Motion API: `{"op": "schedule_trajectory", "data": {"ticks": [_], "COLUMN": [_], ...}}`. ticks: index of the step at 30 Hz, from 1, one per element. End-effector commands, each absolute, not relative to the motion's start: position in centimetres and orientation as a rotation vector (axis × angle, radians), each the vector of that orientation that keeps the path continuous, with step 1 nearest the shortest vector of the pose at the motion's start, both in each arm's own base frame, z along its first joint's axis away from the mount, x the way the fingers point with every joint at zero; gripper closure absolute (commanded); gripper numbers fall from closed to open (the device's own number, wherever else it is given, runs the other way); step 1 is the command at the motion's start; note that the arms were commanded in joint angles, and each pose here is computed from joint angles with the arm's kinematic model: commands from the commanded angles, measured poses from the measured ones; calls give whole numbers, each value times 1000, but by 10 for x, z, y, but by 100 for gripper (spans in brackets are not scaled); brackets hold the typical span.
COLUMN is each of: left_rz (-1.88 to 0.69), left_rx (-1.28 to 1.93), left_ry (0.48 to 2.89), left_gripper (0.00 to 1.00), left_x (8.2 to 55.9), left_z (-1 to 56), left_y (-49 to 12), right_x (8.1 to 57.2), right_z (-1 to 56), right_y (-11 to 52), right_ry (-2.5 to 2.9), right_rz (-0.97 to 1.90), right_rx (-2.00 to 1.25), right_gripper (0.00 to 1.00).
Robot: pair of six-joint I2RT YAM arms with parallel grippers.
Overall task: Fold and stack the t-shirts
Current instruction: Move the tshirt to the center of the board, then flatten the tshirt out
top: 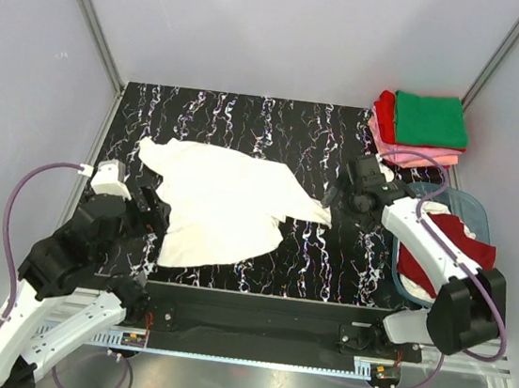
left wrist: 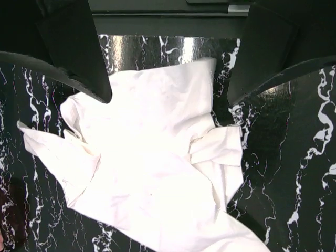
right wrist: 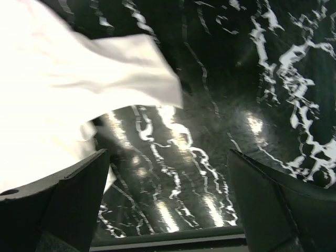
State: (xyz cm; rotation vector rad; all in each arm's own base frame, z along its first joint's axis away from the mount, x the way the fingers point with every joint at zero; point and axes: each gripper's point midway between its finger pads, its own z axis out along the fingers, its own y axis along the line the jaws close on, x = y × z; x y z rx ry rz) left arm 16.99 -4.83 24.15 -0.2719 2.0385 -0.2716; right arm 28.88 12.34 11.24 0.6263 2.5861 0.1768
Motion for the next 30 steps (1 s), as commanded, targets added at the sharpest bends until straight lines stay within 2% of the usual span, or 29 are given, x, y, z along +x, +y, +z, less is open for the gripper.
{"op": "schedule_trajectory", "data": {"ticks": [1, 4, 5, 9, 10, 12, 13, 14, 15, 16, 17, 18, 19, 24, 28, 30], "left_rz": [-285, -314, -302, -139, -81, -32, 0, -13, -15, -28, -41, -37, -41, -76, -83, -85], "left_rx": [-334, -323, -314, -304, -325, -344, -367, -387, -396, -403, -407, -411, -417, -426, -415, -418], "left_ry": [2024, 2045, 2049, 2014, 1983, 1952, 1938, 1927, 1924, 1919, 1915, 1919, 1918, 1914, 1930, 1932], "left_gripper": [1, 1, 1, 1, 1, 1, 1, 1, 1, 1, 1, 1, 1, 1, 1, 1], "left_x": [170, 170, 170, 166, 166, 164, 160, 158, 156, 154, 152, 150, 149, 141, 138, 137], "left_z": [258, 255, 255, 271, 278, 285, 286, 289, 289, 289, 289, 287, 287, 286, 280, 280], "left_y": [-47, -53, -52, -23, -11, 0, 9, 10, 12, 13, 13, 14, 15, 16, 15, 16], "right_x": [310, 287, 264, 205, 203, 182, 183, 177, 172, 168, 161, 158, 155, 159, 160, 155], "right_z": [179, 168, 168, 132, 143, 112, 132, 100, 129, 124, 89, 107, 79, 73, 50, 32], "right_y": [157, 196, 236, 333, 361, 399, 426, 442, 478, 489, 491, 517, 522, 559, 559, 555], "right_ry": [2386, 2461, 2493, 2635, 2615, 2693, 2661, 2715, 2661, 2662, 2727, 2689, 2729, 2712, 2741, 2777], "right_rz": [437, 469, 542, 564, 628, 588, 644, 560, 641, 604, 479, 557, 499, 574, 508, 467], "right_rx": [568, 452, 342, 70, 27, -107, -161, -228, -286, -358, -418, -449, -487, -547, -590, -596], "right_gripper": [0, 0, 0, 0, 0, 4, 5, 6, 7, 7, 7, 8, 9, 14, 17, 21]}}
